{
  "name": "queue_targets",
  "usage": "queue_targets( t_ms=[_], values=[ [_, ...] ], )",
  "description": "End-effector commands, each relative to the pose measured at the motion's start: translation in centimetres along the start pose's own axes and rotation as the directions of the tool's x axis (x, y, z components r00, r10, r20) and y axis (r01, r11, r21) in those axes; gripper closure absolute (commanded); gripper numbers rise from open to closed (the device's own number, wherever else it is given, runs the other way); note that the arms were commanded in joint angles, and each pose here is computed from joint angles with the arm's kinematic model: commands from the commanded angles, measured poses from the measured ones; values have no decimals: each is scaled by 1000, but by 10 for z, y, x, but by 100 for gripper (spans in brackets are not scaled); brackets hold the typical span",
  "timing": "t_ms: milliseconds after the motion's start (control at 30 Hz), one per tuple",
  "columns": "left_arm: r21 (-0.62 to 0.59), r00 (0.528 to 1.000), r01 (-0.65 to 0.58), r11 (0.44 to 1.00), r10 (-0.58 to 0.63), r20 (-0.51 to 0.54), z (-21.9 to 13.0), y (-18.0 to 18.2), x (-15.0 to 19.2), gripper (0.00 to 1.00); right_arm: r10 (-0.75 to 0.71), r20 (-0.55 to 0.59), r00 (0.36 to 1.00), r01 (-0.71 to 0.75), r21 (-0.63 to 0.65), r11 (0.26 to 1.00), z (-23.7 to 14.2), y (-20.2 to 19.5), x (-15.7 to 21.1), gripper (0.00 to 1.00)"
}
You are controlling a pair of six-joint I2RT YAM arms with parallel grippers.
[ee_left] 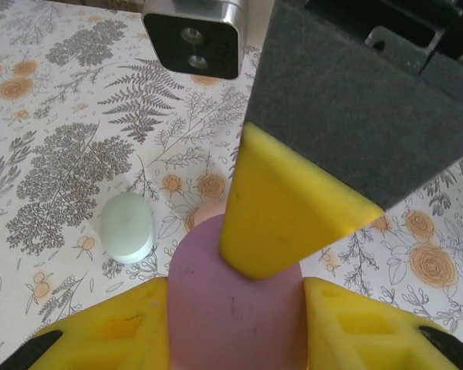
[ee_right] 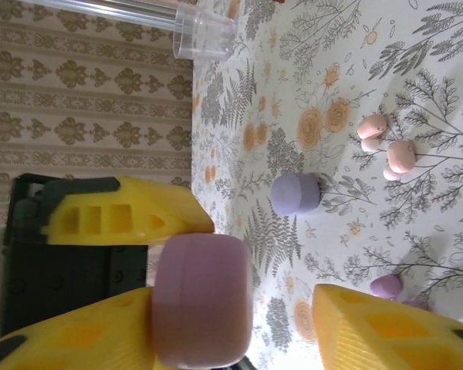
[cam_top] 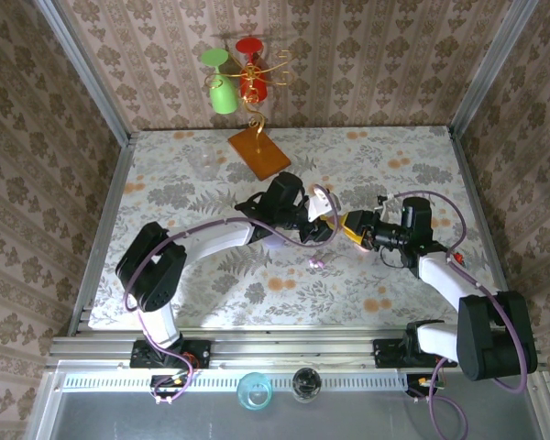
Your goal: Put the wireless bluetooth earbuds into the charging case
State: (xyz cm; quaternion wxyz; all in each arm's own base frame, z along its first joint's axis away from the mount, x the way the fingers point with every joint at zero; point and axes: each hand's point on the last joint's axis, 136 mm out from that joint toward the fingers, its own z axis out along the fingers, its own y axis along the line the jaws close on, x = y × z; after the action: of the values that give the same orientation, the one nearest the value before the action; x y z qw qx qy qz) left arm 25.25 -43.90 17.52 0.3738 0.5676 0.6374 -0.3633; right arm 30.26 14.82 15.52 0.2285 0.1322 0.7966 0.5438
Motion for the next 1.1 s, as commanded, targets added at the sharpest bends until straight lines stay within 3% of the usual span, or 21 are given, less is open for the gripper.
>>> queue_targets(
  t_ms=[0,167,433,633,733,933,1067],
  values=[
    [30,997,-53,998,52,52,-8,-10,-15,61,-28,18,999,28,-30,999,2,13,-10,55],
    [27,996,-59,998,57,75,-8,-10,-19,61,-18,25,1000,19,-37,999,0,15,-10,70],
    [22,992,-70,997,67,104,-10,-8,-27,61,-16,13,1000,16,-43,999,1,18,-7,61],
    [31,990,-68,997,63,124,-10,-11,-30,60,-25,24,999,26,-46,999,-1,22,-7,74],
    [-12,989,-62,998,63,132,-14,-4,-31,51,-33,43,999,35,-44,998,-4,26,-9,80],
    [-128,983,-3,992,26,182,-30,17,-37,22,-25,92,995,32,-74,997,-14,40,-16,86],
    [-189,966,-21,982,69,250,-49,16,-43,9,-14,117,993,26,-108,994,-19,52,-20,87]
  ],
)
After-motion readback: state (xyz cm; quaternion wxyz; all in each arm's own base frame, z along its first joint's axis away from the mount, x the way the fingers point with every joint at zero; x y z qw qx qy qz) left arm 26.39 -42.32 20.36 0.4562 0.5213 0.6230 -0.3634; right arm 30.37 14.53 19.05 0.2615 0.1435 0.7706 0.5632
